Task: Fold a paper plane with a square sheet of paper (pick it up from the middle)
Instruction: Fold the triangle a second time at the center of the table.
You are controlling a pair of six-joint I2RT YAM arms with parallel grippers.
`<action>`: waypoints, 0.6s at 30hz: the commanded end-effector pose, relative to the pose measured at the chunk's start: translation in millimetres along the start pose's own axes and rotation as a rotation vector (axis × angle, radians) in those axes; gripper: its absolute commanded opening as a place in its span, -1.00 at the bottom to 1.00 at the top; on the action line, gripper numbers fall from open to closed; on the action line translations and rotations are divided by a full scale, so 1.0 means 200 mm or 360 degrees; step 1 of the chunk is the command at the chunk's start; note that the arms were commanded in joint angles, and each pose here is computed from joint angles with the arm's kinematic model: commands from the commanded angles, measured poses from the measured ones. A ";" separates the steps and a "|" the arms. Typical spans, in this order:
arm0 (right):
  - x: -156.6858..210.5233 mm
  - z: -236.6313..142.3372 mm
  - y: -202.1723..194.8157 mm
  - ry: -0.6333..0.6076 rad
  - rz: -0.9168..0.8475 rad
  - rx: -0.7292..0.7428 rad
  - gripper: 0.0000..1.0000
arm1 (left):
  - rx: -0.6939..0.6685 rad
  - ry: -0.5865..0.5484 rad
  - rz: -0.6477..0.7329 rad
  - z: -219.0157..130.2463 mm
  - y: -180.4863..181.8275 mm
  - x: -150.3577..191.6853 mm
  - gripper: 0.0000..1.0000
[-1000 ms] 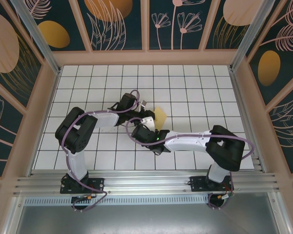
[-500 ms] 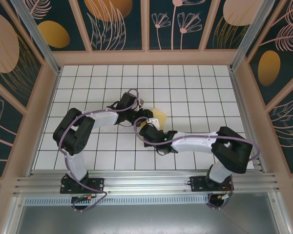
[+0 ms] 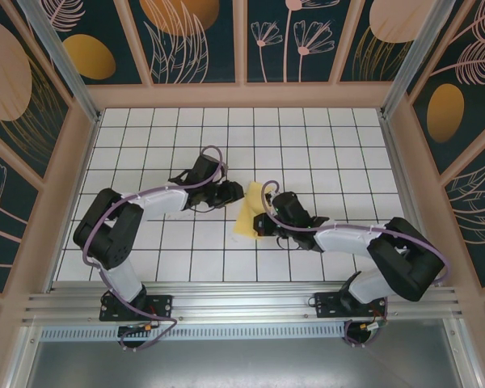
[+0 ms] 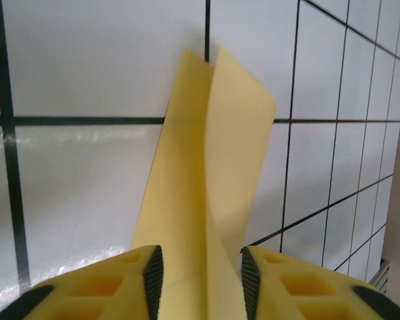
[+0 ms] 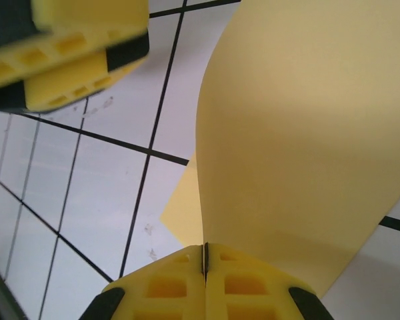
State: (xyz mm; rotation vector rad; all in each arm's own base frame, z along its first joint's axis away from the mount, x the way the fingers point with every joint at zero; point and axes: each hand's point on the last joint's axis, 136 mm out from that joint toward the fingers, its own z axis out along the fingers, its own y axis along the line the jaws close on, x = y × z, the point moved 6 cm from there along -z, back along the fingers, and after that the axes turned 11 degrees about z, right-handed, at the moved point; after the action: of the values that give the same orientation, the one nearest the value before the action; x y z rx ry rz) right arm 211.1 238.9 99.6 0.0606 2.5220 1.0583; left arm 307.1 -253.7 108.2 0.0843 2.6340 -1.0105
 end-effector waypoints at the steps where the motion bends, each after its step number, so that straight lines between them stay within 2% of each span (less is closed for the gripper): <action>1: -0.01 -0.02 0.06 0.0049 -0.0050 -0.0210 -1.00 | 0.0022 0.0073 0.0013 -0.01 0.02 0.08 -0.31; 6: -0.03 -0.01 0.02 0.0079 -0.0024 -0.0218 -1.00 | 0.0076 0.0157 0.0026 0.02 0.02 0.14 -0.47; 18: -0.04 -0.02 -0.04 0.0102 0.0029 -0.0158 -0.99 | 0.0162 0.0311 0.0078 0.12 0.01 0.22 -0.48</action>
State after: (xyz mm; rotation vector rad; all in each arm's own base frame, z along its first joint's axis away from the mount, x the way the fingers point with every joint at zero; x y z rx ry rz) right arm 219.5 233.3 103.8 0.0271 2.5051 1.2106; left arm 272.7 -264.1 79.3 0.2179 2.7454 -1.1326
